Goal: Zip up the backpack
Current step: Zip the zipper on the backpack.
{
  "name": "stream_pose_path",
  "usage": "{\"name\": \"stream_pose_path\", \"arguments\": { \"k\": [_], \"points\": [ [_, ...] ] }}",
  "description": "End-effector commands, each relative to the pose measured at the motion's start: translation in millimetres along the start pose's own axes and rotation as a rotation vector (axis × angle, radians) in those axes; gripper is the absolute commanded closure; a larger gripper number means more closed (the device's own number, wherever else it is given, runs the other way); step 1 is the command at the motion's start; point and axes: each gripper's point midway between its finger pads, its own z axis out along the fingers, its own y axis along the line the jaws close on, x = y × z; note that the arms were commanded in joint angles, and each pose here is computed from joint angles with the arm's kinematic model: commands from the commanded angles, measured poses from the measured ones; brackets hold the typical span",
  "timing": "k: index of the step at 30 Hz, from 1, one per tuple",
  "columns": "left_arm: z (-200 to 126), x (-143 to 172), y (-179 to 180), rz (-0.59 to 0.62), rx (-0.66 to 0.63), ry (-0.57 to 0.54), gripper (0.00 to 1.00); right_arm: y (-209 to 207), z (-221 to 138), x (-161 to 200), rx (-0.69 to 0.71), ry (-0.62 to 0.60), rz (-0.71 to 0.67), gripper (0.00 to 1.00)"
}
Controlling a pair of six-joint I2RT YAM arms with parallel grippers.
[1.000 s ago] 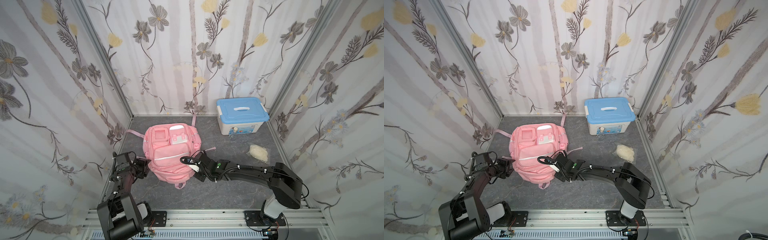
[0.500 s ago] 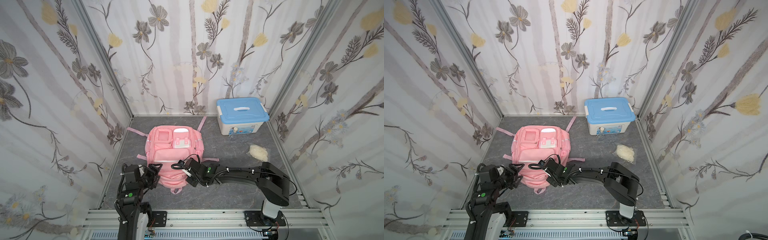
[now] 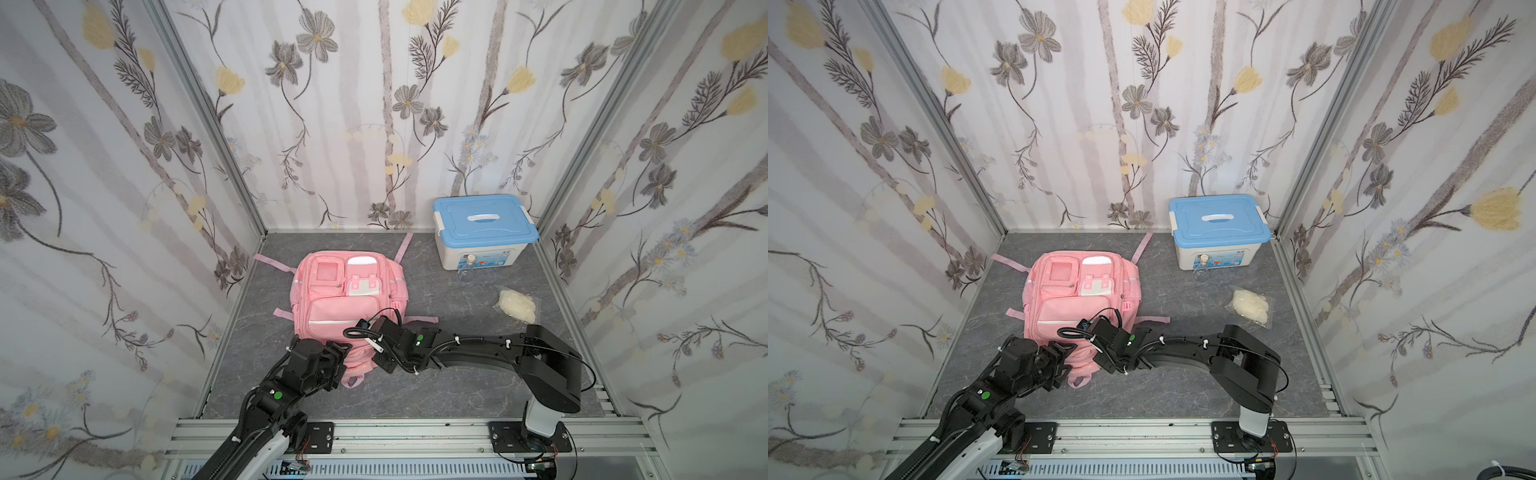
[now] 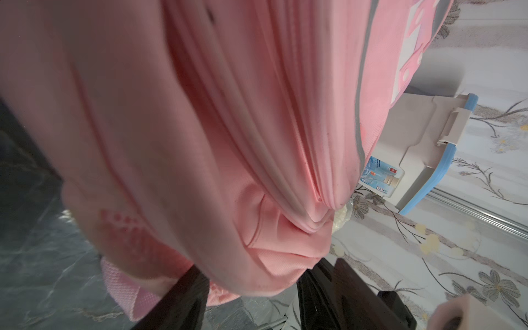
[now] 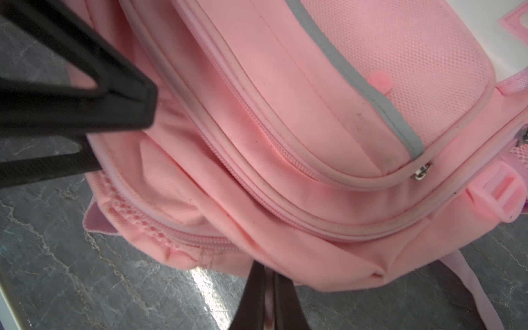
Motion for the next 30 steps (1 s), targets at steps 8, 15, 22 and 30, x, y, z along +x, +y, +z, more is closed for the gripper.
{"name": "stream_pose_path", "arguments": {
  "k": [8,15,22,30],
  "points": [
    [34.6,8.4,-41.8,-0.026,0.102,-0.051,0.36,-5.5,2.5,-11.9,0.029,-0.041,0.023,1.00],
    [48.4,-4.6,-9.0,-0.043,0.023,-0.132,1.00,-3.2,-5.2,-11.6,0.006,-0.050,0.004,1.00],
    [32.4,-25.5,12.2,-0.052,-0.034,-0.178,1.00,-22.0,6.5,28.5,0.068,0.065,-0.111,1.00],
    [18.4,-39.1,21.0,-0.070,-0.057,-0.168,1.00,-76.6,12.0,49.6,0.155,0.144,-0.143,1.00]
  ]
}}
